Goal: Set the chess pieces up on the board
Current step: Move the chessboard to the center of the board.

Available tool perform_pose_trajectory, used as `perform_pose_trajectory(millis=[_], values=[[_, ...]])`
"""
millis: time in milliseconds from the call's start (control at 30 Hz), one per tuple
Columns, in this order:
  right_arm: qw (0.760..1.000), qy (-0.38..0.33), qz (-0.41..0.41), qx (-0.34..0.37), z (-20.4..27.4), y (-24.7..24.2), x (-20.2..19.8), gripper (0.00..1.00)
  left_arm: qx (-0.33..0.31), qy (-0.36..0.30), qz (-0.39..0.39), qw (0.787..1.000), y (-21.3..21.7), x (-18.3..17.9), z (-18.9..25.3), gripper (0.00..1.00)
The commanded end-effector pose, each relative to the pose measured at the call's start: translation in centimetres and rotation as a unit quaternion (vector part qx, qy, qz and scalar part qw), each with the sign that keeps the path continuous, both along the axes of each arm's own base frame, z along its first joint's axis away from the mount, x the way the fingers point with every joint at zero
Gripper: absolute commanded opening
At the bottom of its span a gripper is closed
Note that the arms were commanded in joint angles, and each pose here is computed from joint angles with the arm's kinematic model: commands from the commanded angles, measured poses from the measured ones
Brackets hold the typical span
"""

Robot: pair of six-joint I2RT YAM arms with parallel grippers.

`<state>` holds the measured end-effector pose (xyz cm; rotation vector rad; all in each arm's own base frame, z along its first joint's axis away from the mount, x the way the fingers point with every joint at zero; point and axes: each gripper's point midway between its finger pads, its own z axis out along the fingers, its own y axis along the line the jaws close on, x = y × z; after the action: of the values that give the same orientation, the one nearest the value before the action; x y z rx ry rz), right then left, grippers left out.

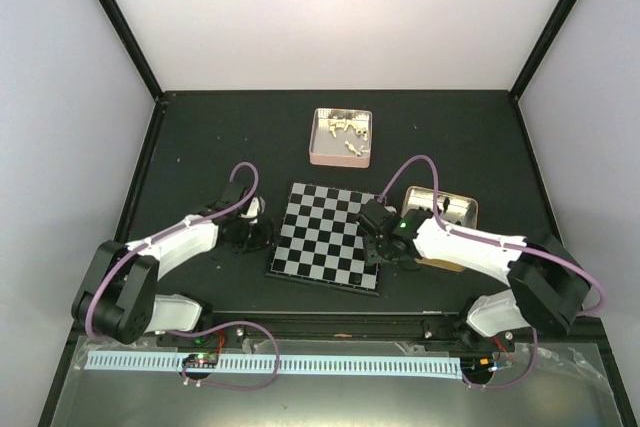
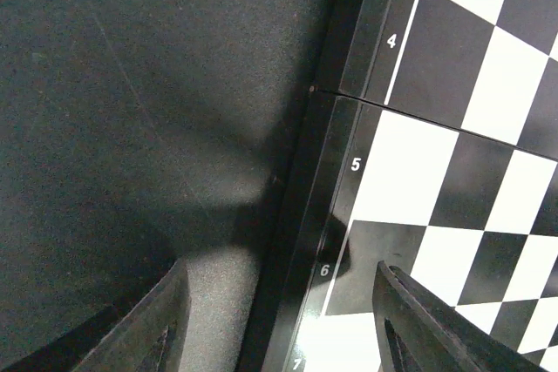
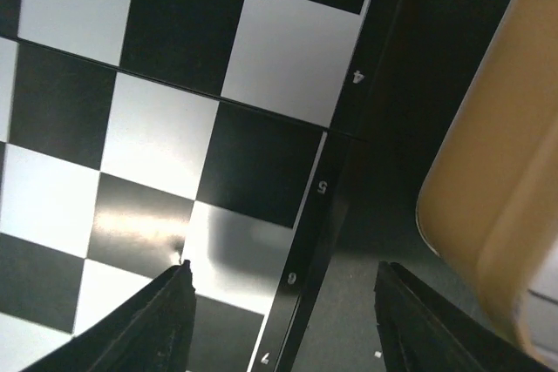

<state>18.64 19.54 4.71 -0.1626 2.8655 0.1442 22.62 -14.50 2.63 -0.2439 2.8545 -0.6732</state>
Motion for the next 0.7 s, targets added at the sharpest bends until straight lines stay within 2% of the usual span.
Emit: perform_pose_trajectory(millis=[0,333,467,667], values=[[1.000,0.005,-0.002,0.018,-1.1,0.8,0.7,0.54,-0.011,-0.013,-0.012,1.000,-1.1,1.1,0.7,0.57],[0.999,0.034,0.027,0.029,-2.4,2.2,1.1,0.43,-0.002,-0.005,-0.005,1.000,-0.8,1.0,0.3,0.48],[0.997,0.038,0.030,0.063,-2.1,2.8,2.5,0.36,0.000,-0.007,-0.003,1.000,-0.9,1.2,0.4,0.45],[0.993,0.034,0.059,0.097,-0.9,5.1,5.1,0.33,0.008,-0.013,-0.001,1.000,-0.9,2.4,0.6,0.42]])
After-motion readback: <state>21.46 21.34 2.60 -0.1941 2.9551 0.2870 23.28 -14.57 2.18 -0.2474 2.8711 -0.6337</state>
